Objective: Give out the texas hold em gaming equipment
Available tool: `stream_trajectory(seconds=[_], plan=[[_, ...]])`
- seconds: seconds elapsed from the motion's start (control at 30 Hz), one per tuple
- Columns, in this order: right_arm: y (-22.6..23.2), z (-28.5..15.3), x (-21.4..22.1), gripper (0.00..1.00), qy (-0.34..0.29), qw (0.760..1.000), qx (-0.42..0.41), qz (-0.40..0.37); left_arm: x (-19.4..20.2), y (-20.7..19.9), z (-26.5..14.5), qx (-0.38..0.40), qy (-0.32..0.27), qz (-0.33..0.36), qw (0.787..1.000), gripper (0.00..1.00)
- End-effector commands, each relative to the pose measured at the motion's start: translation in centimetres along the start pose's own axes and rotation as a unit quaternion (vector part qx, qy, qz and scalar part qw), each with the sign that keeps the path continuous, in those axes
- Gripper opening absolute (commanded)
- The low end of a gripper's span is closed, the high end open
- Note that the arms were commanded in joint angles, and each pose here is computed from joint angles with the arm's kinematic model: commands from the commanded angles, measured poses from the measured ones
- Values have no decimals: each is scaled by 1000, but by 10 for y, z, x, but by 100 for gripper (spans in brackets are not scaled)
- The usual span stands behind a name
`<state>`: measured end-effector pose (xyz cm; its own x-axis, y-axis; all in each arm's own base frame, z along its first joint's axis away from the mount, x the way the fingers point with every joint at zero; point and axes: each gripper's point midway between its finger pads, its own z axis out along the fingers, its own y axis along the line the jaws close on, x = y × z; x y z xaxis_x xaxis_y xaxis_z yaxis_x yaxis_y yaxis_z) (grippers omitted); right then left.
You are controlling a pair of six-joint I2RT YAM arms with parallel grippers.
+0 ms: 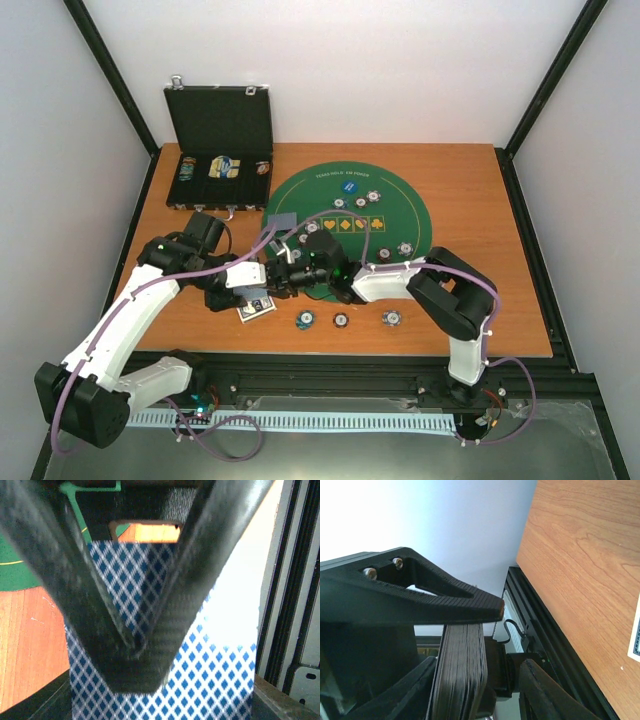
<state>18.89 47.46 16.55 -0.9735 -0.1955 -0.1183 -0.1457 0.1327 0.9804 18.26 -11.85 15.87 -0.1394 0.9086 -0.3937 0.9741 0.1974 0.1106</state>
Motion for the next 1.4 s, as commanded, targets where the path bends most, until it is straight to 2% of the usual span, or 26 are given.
stream_trajectory(seconds=[0.0,0.6,0.63,0.8,0.93,1.17,1.37], plan=[[-24,-17,3,43,-17,999,27,25,-18,4,-18,-19,-35,18,999,19],[4,-44,6,43,-28,999,32,-5,-15,4,-14,-19,-30,17,999,19],[6,-45,6,42,-30,999,31,-6,-15,4,-14,-19,-30,17,999,19],[12,-49,6,22,-34,999,35,-8,-14,4,-13,-18,-29,16,999,19],[15,-57,3,11,-43,998,38,-7,-13,4,-12,-19,-27,17,999,18],[24,-89,-17,6,-71,996,47,-17,-13,4,-11,-18,-27,17,999,18],[12,-140,-58,4,-106,991,82,-20,-12,3,-11,-17,-25,15,999,18]])
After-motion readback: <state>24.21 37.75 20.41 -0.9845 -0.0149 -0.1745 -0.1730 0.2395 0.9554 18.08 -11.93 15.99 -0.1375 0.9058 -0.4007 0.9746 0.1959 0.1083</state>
